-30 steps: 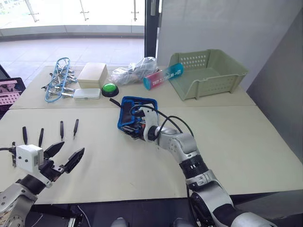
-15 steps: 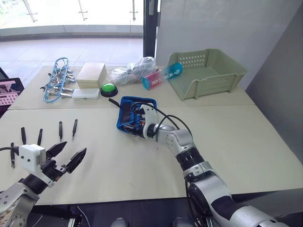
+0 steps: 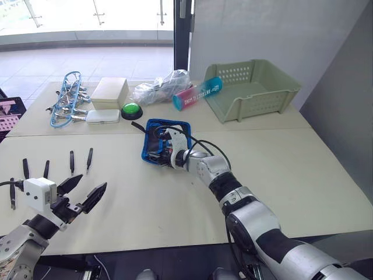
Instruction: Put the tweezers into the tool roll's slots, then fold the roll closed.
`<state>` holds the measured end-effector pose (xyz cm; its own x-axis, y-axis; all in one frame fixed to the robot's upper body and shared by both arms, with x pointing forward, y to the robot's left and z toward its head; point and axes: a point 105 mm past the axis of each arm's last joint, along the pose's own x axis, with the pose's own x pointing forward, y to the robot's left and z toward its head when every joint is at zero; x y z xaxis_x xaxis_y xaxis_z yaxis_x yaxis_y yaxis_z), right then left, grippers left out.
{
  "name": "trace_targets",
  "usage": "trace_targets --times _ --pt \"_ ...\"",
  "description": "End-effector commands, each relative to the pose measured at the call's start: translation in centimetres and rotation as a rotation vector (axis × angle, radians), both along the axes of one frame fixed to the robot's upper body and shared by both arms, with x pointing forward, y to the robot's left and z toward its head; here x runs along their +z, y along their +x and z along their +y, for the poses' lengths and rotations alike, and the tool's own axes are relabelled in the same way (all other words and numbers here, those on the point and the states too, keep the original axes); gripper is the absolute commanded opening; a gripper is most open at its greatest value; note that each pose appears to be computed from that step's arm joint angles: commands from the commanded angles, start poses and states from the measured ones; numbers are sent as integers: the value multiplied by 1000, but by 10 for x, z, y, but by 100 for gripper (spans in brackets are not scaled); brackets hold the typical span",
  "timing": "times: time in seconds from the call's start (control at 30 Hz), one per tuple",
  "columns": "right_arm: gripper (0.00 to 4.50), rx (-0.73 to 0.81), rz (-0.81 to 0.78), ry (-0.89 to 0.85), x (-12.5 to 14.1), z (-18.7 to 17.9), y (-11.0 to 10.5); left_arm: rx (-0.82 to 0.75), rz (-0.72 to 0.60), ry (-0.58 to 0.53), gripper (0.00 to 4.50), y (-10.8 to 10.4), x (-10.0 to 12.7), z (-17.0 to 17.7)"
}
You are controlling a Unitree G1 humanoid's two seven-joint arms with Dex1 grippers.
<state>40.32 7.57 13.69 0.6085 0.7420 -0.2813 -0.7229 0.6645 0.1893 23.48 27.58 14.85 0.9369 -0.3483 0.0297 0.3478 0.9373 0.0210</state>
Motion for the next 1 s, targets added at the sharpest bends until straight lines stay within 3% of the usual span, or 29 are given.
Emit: trace_targets --times 0.03,0.27,0.5,1.0 --pt "449 217 -128 79 41 70 -45 -12 -37 18 450 0 9 -2" --pt "449 295 -378 -148 30 51 -55 -15 -32 19 450 2 10 -2" --pt "449 241 -679 -395 23 22 -48 -23 -32 26 450 6 13 0" --pt "449 120 -727 -628 -9 -6 -20 -31 -32 36 450 10 16 0"
